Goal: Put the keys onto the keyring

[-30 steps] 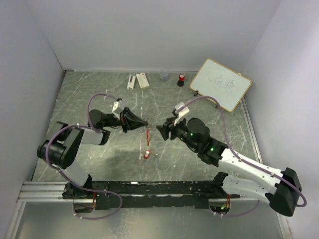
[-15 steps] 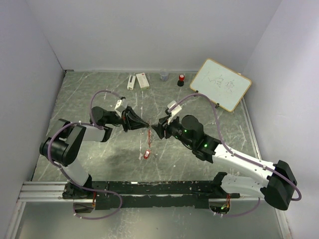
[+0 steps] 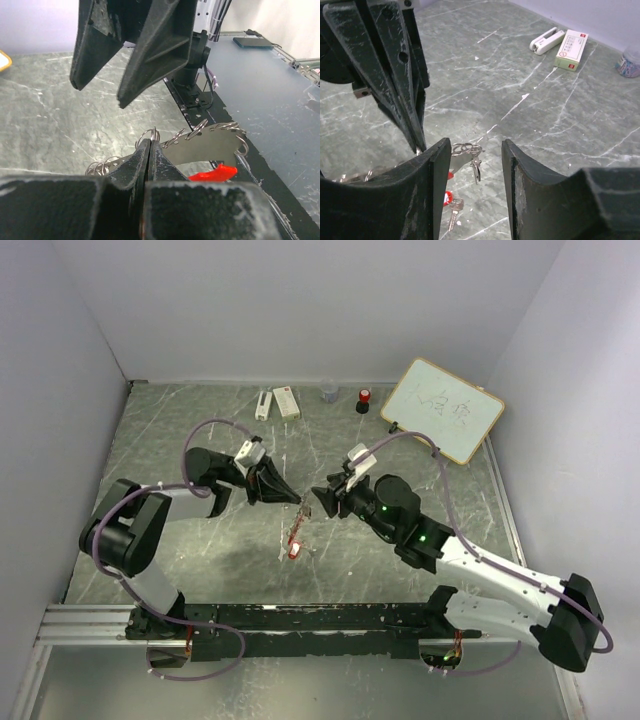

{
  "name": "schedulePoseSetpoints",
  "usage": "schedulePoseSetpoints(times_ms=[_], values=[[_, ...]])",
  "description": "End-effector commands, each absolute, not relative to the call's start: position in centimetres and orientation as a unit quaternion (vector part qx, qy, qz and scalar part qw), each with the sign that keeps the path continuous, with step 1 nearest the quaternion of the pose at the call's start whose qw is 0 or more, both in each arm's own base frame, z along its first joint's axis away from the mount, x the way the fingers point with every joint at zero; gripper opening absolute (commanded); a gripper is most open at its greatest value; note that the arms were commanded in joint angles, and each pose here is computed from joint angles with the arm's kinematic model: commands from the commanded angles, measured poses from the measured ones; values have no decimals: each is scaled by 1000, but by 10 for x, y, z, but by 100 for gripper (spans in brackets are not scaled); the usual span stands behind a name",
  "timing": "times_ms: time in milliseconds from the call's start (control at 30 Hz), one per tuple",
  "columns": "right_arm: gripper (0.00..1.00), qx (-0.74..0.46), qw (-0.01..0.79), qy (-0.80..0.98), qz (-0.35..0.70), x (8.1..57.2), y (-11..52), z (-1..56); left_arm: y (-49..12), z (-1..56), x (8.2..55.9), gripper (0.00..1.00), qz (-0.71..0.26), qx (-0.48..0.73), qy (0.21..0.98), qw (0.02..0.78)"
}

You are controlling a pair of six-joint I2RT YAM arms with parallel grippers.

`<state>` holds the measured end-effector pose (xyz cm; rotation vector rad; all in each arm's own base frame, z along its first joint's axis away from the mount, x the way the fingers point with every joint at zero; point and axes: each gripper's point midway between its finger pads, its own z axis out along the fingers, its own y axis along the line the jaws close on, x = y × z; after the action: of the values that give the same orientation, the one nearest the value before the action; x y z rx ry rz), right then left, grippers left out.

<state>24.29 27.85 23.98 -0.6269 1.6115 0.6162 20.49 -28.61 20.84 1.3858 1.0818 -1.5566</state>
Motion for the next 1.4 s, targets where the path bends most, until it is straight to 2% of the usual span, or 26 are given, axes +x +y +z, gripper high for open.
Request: schedulePoseSetpoints(times_ms=[0,100,233,567,600,633,667,1000,1167,1300,1367], values=[[47,-274,617,686,272,235,269,248,-287,245,206,7,-550,620,316,462],[53,-283,609,680,296,223,270,251,-291,251,217,7,-556,608,324,465],[68,-287,592,684,315,216,273,249,-297,253,231,7,-565,584,336,475],[74,-212,607,726,245,241,247,240,-309,234,249,7,-590,571,366,439],[74,-205,610,726,243,242,244,241,-310,232,254,16,-595,561,374,438],[74,-200,612,726,241,242,242,241,-311,230,261,63,-601,544,387,439],[74,-196,613,727,238,242,240,240,-310,230,269,98,-606,526,398,445],[75,-153,613,749,202,243,213,223,-275,228,320,97,-591,331,507,534],[81,-160,575,782,181,247,218,191,-261,200,341,97,-525,221,622,538],[82,-200,535,800,184,247,237,166,-241,169,349,96,-459,137,714,510],[82,-216,515,808,190,248,250,154,-229,158,345,97,-443,91,736,504]])
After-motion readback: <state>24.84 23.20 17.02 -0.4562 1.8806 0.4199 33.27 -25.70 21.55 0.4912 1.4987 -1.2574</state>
